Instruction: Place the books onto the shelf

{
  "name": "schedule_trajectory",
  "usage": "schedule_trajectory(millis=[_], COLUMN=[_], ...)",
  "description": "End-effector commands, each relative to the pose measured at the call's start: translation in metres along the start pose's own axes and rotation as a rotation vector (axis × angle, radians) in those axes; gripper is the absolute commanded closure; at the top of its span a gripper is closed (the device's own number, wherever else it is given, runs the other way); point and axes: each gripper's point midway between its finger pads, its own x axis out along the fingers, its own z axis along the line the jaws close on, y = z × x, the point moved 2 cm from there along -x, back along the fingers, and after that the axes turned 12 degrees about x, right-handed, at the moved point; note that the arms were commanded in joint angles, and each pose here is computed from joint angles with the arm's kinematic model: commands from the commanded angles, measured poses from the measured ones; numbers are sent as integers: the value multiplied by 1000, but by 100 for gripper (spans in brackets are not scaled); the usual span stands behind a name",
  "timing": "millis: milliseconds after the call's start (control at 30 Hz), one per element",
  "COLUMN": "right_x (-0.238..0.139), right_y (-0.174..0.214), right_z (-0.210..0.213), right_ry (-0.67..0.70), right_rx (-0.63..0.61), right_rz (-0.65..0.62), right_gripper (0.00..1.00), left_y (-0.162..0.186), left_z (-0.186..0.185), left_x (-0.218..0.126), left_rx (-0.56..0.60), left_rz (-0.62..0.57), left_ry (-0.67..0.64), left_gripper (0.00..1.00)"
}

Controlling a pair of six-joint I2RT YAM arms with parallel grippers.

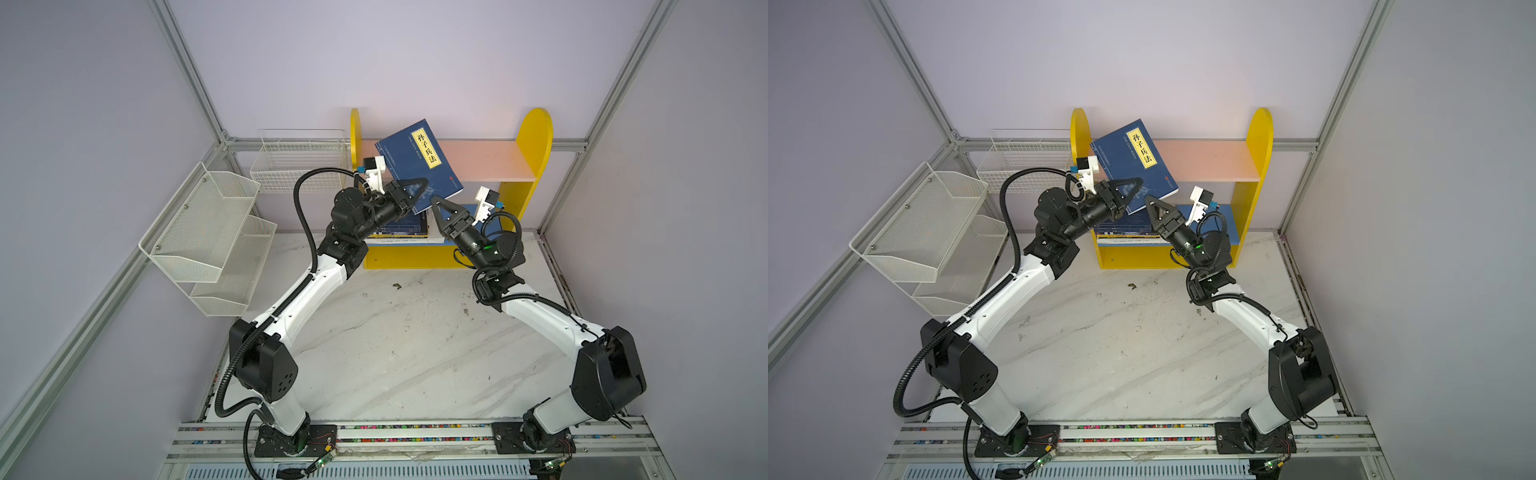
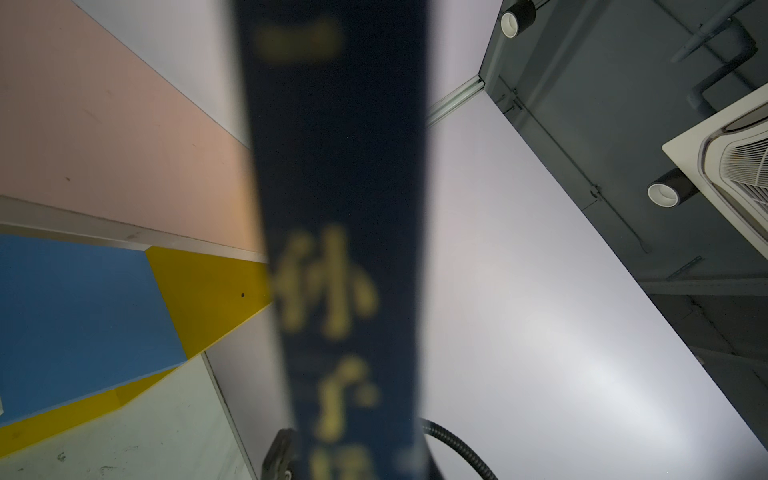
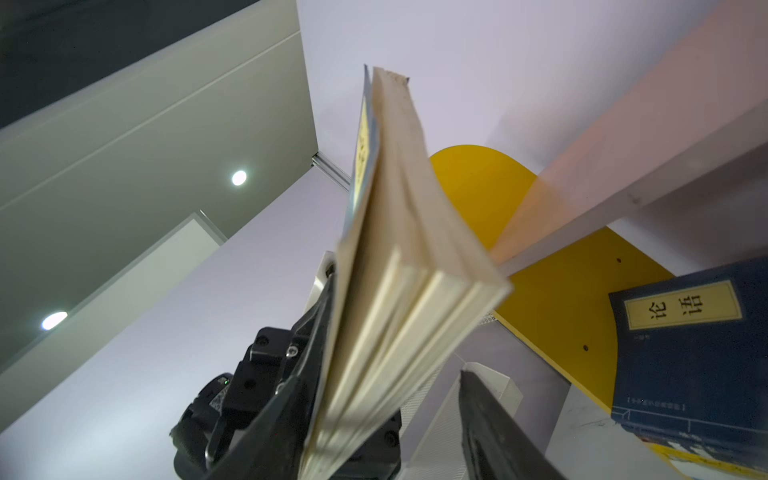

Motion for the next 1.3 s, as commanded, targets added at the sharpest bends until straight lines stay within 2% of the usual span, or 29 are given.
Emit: schedule_trajectory(millis=[0,233,300,367,467,567,633,733,900,1067,1267], right_x=[7,5,1,-3,-8,-16,-21,-31,-52,-62,-59], right_y=[-10,-13,-14,-16,-17,-19,-18,-19,-15,0,2], right_z=[9,2,-1,-3,-2,2,4,10,18,4,4], right_ry=[-31,-17,-5,3,13,27,39,41,42,67,69], right_rx=[34,71,87,95,109,105,99,98,120,178,199], right_rz=[-52,-62,-68,-71,-57,-38,0,77,239,384,435], right_gripper=[50,70,72,74,78,78,78,80,81,81,81], left_y=[-13,-4,-3,-3,-4,-8,-12,-17,-19,-15,-1], left_z=[-39,-38,-38,-38,-37,-30,-22,-5,26,42,56], left_x=[-14,-14,-15,-16,-20,-26,-32,-45,-71,-86,-92], left_rx=[49,45,53,64,87,99,102,101,97,91,101], left_rz=[-49,-21,-18,-11,-7,-6,-3,14,74,138,222], left_ry=[97,103,103,96,87,67,43,-8,-111,-135,-154], left_gripper=[100,100,98,91,75,59,49,40,33,30,30])
